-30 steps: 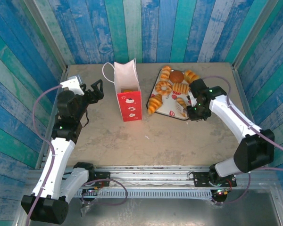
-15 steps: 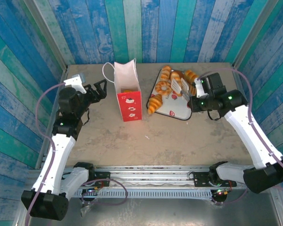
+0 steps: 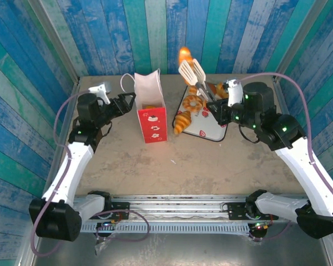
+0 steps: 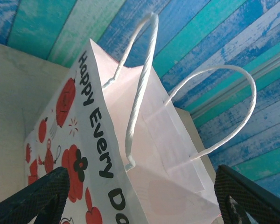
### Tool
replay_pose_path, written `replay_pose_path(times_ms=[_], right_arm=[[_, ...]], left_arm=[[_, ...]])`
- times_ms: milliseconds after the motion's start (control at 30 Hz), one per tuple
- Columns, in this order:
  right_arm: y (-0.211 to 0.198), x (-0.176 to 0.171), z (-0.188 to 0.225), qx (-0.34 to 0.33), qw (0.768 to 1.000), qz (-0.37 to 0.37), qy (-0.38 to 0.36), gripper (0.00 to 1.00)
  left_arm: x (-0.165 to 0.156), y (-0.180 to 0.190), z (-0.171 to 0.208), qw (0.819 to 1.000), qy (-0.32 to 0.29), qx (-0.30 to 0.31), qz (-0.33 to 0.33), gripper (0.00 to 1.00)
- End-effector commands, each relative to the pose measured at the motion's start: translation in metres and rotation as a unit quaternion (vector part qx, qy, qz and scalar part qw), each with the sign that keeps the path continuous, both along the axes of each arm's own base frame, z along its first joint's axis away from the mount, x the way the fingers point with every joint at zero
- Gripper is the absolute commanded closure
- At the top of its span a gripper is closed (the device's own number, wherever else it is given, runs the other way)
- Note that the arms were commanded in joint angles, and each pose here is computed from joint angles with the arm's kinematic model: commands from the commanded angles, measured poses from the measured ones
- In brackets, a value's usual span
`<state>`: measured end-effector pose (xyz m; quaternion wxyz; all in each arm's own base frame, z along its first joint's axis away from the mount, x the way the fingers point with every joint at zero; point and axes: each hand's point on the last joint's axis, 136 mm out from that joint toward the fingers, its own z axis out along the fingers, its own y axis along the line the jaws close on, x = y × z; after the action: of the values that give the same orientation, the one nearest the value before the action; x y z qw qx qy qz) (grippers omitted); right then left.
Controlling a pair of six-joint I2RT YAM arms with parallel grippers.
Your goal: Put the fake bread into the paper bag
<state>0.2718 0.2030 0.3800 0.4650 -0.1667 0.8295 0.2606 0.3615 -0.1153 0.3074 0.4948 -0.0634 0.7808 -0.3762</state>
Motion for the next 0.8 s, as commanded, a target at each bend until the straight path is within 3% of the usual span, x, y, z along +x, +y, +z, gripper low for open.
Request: replay_pose_path(times_ms=[0,300,767], right_arm=[[0.029,-0.007,0.057,0.059,0.993,0.047,-0.085,0.84],[0.091,-0.025,0.067,0.080,0.982,0.134,-0.102,0.84],[0.132,-0.009,-0.004,0.049,0.990,0.131,-0.014,0.84]], left_arm=[[0.006,-0.012,0.015,0.999,-0.014,-0.024,-0.030,0.18],[0.021,-0.016,0.000,0.999,0.004,-0.030,-0.035,0.25],[0.030,-0.008,-0.029,0.999,0.030,-0.006,-0.012,0.44]])
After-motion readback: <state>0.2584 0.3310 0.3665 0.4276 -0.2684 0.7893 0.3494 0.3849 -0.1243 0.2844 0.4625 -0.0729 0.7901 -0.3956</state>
